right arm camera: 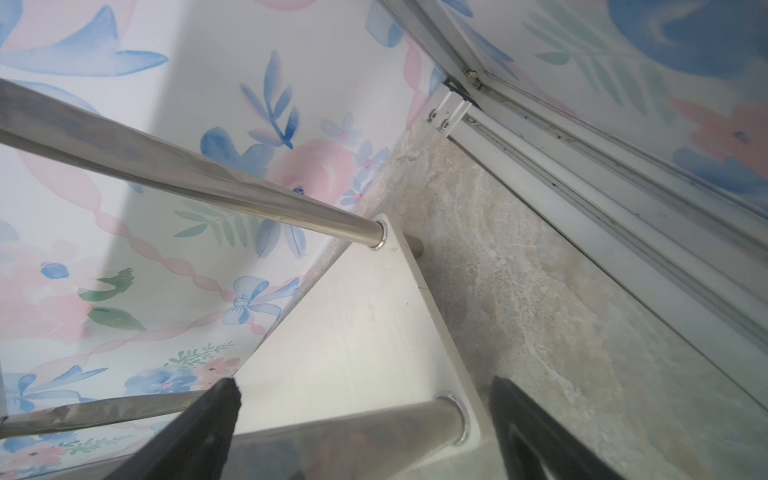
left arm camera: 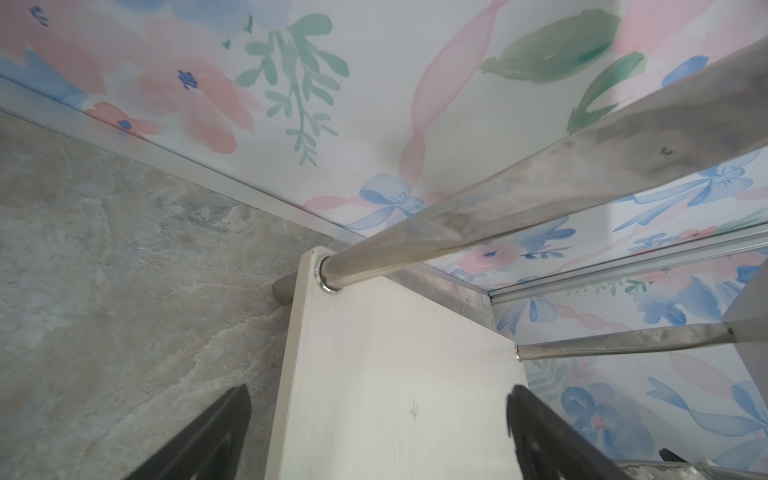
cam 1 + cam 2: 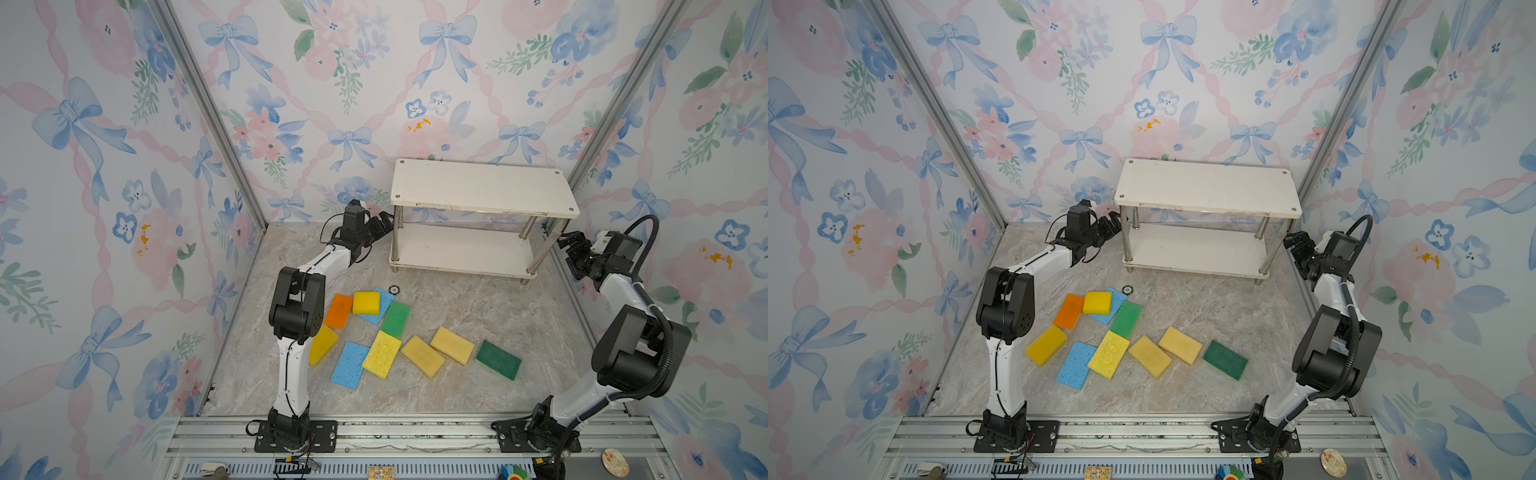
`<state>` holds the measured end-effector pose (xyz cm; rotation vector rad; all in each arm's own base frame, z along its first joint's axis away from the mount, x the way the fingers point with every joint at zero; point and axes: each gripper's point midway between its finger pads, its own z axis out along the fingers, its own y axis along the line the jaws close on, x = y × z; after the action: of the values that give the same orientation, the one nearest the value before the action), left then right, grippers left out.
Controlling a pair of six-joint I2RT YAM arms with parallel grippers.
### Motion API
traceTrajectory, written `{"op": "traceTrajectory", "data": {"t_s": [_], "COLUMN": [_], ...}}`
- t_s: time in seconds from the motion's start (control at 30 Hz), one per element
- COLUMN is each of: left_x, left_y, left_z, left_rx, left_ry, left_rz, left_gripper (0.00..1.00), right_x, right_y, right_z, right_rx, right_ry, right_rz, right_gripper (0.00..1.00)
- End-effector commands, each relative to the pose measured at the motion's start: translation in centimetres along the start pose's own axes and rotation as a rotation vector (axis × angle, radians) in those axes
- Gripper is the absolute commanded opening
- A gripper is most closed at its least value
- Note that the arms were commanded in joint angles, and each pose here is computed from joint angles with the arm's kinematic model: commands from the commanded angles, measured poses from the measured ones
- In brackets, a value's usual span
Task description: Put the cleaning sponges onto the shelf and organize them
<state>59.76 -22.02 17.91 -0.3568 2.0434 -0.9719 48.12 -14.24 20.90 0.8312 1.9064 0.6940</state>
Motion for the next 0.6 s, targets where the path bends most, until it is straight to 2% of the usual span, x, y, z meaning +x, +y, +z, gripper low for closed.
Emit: {"op": "traceTrajectory", "data": {"t_s": [0.0,0.1,0.33,0.4,0.47,0.5,0.57], "left_x": [1.2,1.3,0.9,0.9,0.9,0.9,0.9], "left_y": [0.1,0.0,-0.1,0.2,0.4,0.5,0.7], "left_z": [1.0,1.3,0.9,0.6,0.5,0.4,0.1], "left_rx": [0.014,0.022,0.015,0.008,0.006,0.003,-0.003], "left_ry": [0.041,0.047,0.047,0.046,0.049,0.049,0.049], "left_rz": [-0.010,-0.017,0.003,0.000,-0.001,0.003,0.004], "left_gripper": [0.98,0.98,0.98,0.98,0.98,0.98,0.98], "right_x": [3.5,5.3,6.9,6.7,5.5,4.5,2.7], "right_y": [5.8,6.0,6.1,5.2,2.3,0.5,-1.3], "right_z": [1.8,2.5,3.2,3.3,3.4,3.3,3.0], "right_rx": [-0.252,-0.268,-0.311,-0.245,-0.108,-0.045,-0.017], "right_ry": [0.113,0.150,0.180,0.184,0.168,0.144,0.088], "right_rz": [-0.184,-0.222,-0.212,-0.194,-0.095,-0.004,0.118], "right_gripper": [0.97,0.97,0.97,0.97,0.97,0.97,0.97]}}
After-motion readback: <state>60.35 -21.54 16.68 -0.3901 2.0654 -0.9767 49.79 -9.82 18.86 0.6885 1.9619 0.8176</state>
